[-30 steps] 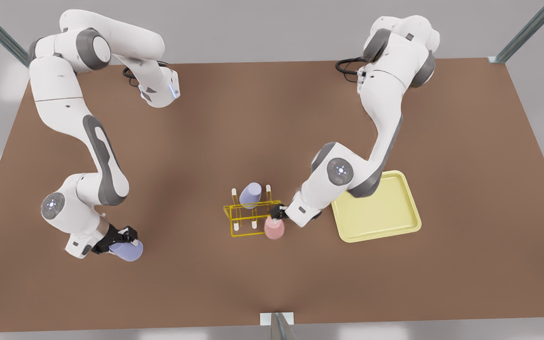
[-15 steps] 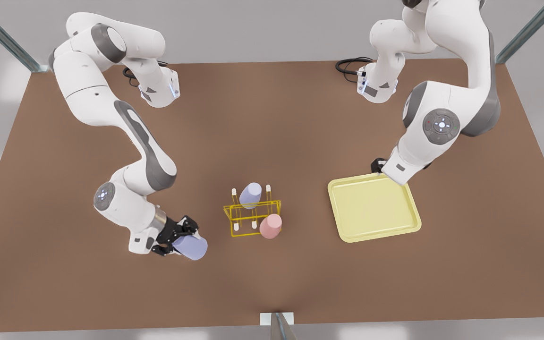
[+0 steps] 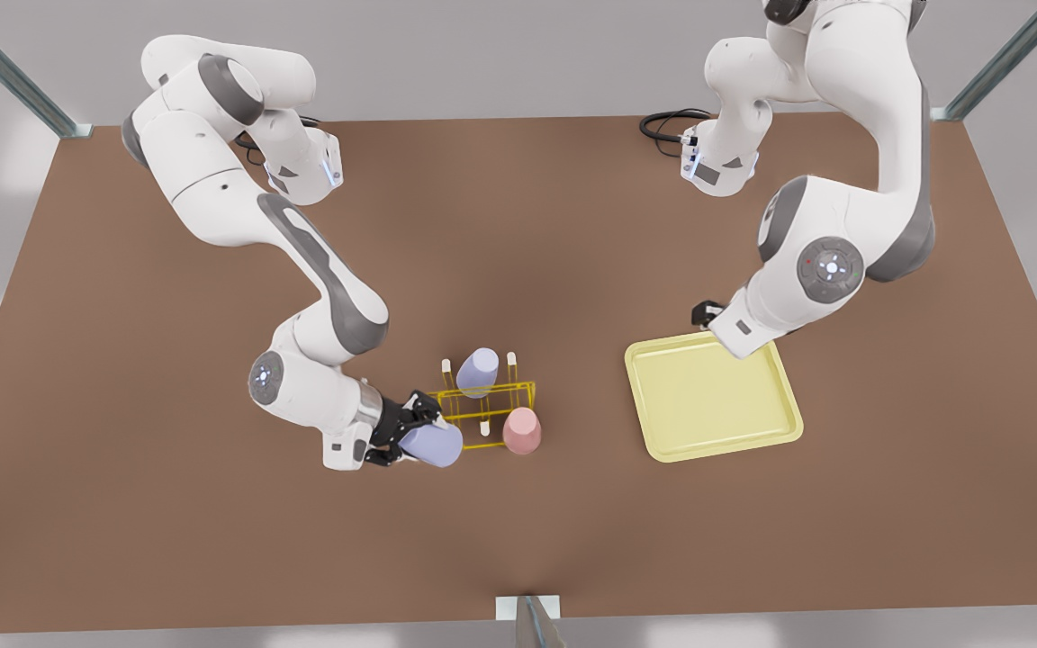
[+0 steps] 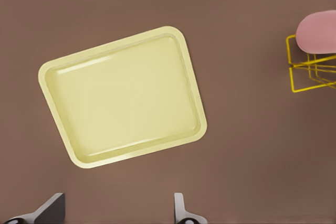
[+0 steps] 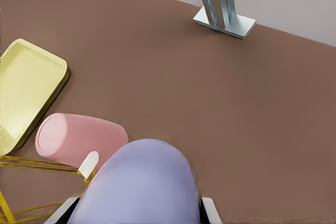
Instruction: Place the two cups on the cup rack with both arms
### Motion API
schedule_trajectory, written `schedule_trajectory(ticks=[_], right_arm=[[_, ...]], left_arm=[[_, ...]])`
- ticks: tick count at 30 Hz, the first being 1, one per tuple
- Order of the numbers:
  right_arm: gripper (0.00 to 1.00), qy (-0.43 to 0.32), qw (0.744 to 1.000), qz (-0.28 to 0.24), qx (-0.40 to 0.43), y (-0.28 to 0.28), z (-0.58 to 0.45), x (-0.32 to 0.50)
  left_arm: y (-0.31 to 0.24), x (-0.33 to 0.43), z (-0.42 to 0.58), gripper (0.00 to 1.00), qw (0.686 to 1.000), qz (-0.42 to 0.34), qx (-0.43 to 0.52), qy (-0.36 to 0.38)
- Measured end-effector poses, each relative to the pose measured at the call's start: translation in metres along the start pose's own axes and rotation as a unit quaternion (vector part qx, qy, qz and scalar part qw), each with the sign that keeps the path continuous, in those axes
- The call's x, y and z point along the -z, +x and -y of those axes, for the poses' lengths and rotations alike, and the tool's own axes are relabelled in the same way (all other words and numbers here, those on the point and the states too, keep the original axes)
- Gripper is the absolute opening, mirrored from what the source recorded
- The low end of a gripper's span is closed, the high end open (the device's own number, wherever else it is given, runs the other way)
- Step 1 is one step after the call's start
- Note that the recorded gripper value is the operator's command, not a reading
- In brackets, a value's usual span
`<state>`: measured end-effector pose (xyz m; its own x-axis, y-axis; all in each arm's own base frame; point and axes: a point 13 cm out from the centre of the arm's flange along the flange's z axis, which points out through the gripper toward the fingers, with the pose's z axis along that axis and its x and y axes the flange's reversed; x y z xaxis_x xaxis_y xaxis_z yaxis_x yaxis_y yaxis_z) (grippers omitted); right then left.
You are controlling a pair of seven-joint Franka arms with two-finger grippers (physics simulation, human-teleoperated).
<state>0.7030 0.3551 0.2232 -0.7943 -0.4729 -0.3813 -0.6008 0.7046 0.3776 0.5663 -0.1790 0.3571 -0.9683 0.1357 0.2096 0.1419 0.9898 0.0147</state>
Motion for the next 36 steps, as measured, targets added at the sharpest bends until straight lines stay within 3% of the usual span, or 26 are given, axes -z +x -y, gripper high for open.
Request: schedule_trajectory(ticks=[19,20,21,29,33,36], right_arm=[[0.87,-0.043,0.998,-0.044,0.011,0.024,-0.019,-0.014],[0.9,-0.044,0.998,-0.046,0.013,0.025,-0.019,-0.016],[1.0,-0.044,0.998,-0.046,0.014,0.026,-0.019,-0.018],[1.0,-0.043,0.998,-0.036,0.024,0.013,-0.026,-0.012],[1.0,0.004,1.0,-0.016,0.007,-0.007,0.03,0.049],[1.0,0.099,0.989,-0.086,-0.073,0.054,0.148,0.119]], left_arm=[[-0.017,-0.026,0.005,1.0,0.999,-0.009,-0.039,0.007],[-0.017,-0.026,0.005,1.0,0.999,-0.009,-0.04,0.007],[-0.017,-0.026,0.004,1.0,0.999,-0.009,-0.04,0.008],[-0.017,-0.024,0.003,1.0,0.999,-0.008,-0.046,0.008],[-0.022,-0.012,-0.01,1.0,0.999,0.002,-0.037,0.01],[-0.021,-0.015,-0.027,1.0,1.0,-0.006,-0.026,0.013]])
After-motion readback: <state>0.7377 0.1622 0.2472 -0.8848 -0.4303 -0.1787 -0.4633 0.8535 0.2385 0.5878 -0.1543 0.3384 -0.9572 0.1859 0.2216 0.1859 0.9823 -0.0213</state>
